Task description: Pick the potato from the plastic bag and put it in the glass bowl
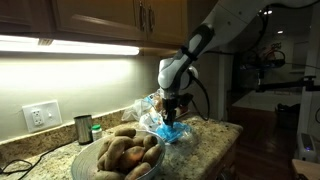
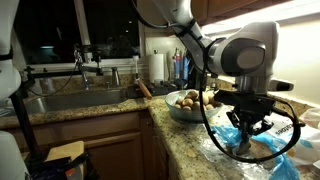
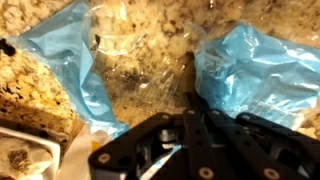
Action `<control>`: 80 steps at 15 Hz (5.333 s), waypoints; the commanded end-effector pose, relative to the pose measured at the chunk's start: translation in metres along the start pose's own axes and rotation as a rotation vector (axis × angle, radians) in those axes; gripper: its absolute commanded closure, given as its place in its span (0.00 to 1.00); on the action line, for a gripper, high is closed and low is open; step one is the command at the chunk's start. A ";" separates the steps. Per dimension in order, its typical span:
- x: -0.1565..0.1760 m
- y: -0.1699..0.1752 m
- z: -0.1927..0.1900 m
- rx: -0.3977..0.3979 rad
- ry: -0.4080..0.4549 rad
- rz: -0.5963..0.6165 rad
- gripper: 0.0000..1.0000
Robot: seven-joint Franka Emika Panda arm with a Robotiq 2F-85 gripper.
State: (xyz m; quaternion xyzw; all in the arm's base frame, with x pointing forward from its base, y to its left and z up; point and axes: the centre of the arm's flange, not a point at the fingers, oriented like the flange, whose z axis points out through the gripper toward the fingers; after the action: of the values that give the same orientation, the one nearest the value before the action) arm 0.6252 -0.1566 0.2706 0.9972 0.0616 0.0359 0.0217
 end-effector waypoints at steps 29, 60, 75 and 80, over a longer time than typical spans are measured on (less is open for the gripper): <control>0.010 -0.001 0.001 0.054 -0.051 -0.030 0.31; 0.005 0.028 0.016 0.026 -0.081 0.006 0.00; 0.015 0.021 0.016 0.047 -0.081 -0.011 0.00; 0.017 0.017 0.022 0.052 -0.091 -0.020 0.00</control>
State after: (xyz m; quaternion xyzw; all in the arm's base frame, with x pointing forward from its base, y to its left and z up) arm 0.6399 -0.1681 0.2555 0.9978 0.0651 -0.0029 0.0077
